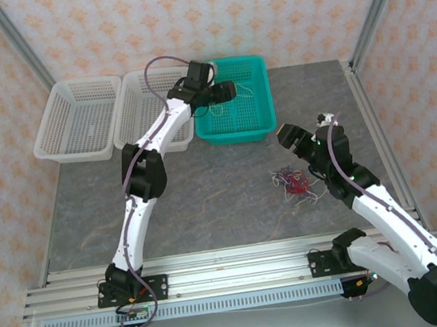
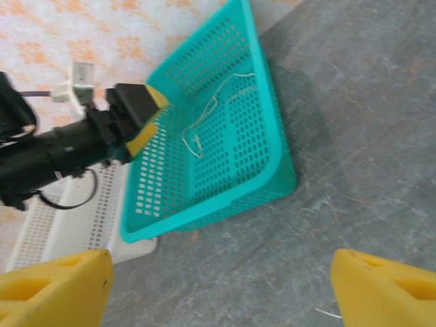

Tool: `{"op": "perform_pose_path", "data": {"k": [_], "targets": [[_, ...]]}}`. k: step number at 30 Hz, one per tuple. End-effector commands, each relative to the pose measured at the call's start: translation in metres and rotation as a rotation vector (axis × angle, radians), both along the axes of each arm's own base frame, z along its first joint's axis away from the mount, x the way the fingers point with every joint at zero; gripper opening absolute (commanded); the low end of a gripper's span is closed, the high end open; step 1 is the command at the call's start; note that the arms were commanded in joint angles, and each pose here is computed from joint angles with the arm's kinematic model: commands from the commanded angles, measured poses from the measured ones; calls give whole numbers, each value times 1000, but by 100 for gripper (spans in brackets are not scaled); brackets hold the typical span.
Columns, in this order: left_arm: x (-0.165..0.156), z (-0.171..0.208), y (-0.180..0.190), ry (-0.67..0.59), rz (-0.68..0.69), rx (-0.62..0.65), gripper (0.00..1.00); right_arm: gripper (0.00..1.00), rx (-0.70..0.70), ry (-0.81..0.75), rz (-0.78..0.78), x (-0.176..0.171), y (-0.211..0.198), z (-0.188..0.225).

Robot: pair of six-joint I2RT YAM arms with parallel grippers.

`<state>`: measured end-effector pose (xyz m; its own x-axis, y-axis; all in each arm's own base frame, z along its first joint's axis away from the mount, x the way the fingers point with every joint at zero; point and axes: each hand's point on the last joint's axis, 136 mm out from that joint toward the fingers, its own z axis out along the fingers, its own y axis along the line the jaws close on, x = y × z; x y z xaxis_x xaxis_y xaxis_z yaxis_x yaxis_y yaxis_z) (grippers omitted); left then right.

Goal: Untangle the cables

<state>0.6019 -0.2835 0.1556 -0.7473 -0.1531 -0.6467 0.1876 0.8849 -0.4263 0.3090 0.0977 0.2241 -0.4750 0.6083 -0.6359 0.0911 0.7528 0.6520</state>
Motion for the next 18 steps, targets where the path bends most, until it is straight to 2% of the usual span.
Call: {"op": "perform_pose_path", "data": {"k": [1, 5, 9, 12, 18], "targets": [[-22, 142, 4, -240, -30, -75, 85, 83, -29, 65, -52, 1, -9, -9], [-60, 204, 8, -334, -74, -149, 87, 83, -53, 132, -57, -3, -11, -27], [-123, 248, 10, -420, -136, -183, 87, 83, -149, 244, -77, -14, -23, -51], [-168, 245, 14, -434, -166, -180, 87, 84, -212, 322, -51, -25, -26, -69], [-244, 190, 21, -351, -210, -207, 87, 85, -281, 501, 14, -36, -23, -115]]}}
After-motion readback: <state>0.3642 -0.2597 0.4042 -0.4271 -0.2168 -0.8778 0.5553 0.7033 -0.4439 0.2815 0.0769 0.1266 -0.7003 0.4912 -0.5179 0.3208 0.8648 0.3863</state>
